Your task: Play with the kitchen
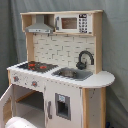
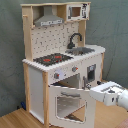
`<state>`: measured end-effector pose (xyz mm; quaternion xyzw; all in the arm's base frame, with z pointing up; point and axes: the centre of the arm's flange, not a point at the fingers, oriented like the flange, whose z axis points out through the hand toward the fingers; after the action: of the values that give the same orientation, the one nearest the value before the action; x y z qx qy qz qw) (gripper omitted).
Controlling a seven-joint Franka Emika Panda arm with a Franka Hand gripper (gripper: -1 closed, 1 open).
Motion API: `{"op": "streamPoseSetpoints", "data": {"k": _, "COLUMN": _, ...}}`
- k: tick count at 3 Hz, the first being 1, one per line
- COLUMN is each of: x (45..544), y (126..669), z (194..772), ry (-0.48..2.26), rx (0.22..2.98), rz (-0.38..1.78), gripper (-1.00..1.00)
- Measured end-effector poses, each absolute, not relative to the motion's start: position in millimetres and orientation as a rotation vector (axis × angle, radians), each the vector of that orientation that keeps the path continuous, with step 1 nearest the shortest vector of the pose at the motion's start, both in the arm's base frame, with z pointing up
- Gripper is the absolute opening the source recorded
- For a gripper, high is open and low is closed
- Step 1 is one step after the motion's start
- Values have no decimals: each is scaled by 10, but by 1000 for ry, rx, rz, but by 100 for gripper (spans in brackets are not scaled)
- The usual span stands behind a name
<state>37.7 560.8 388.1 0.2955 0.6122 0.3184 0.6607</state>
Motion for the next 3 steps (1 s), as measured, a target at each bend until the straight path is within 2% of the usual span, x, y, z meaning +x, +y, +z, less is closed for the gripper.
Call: {"op": "streamPoseSetpoints", "data": {"k": 3, "x": 358, "y": 5707, "z": 3420, "ry": 1380, "rx": 819, "rz": 937, "gripper": 100}}
